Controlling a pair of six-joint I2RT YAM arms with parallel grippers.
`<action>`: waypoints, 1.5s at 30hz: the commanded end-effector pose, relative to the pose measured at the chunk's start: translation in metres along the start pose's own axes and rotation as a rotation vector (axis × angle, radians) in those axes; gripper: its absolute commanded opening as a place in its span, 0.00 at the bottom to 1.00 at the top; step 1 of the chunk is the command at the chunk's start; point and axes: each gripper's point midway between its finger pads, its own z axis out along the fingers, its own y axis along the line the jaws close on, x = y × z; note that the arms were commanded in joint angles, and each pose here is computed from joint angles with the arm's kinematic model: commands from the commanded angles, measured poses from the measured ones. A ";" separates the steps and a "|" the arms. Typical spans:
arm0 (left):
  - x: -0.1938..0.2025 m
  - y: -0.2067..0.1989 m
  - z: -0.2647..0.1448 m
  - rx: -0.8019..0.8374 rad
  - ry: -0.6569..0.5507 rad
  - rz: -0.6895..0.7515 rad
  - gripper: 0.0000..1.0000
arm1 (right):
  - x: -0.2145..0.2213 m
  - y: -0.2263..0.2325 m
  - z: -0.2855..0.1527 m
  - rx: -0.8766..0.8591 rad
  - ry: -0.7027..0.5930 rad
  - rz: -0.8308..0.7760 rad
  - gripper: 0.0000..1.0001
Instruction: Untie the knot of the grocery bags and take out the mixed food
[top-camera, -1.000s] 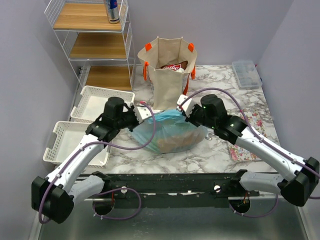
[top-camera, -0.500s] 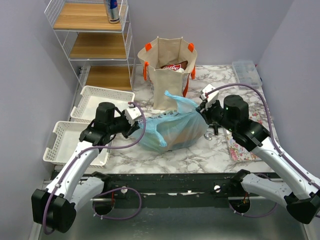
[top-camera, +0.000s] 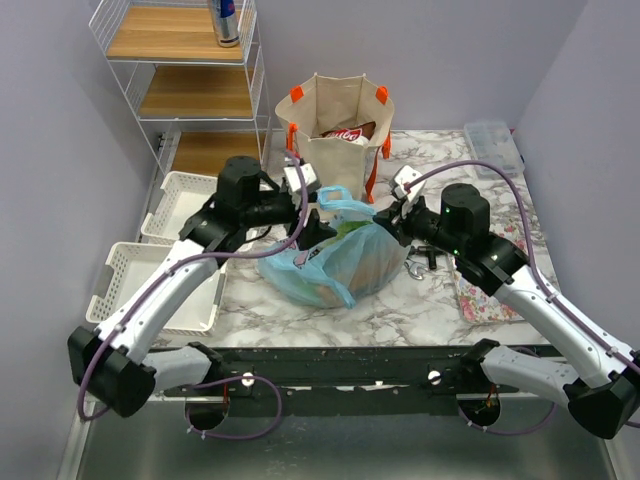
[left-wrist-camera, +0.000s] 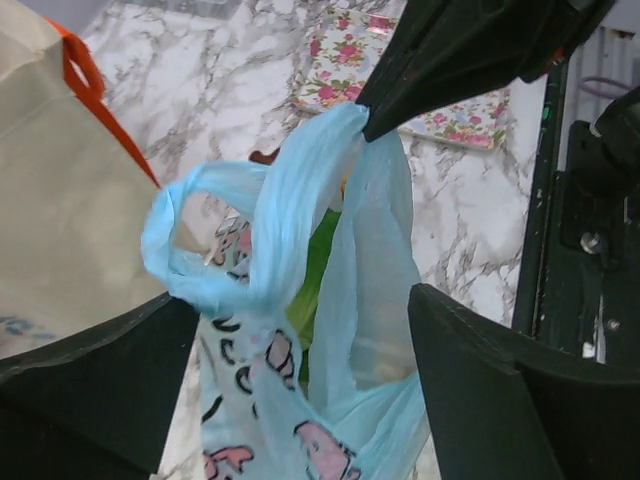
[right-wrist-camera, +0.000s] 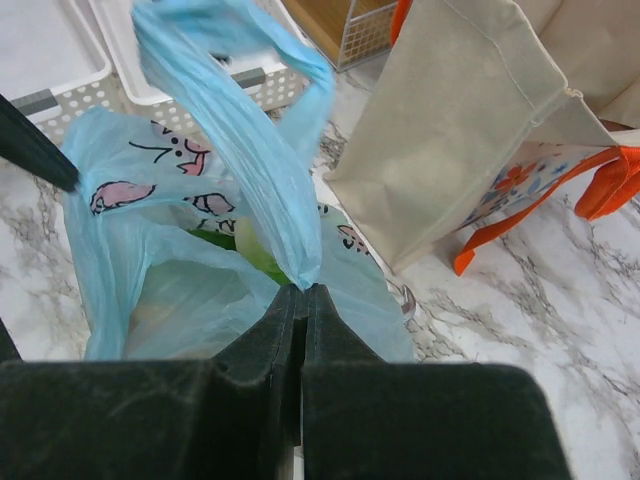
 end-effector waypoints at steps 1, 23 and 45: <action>-0.002 -0.004 0.041 0.074 -0.055 -0.171 0.89 | -0.032 -0.001 -0.007 -0.005 -0.106 -0.012 0.01; 0.021 0.044 0.079 0.090 -0.118 -0.453 0.00 | -0.005 -0.023 -0.047 0.195 -0.013 0.056 0.01; 0.007 0.054 0.074 0.090 -0.086 -0.500 0.46 | -0.015 -0.018 -0.008 0.112 0.001 0.112 0.82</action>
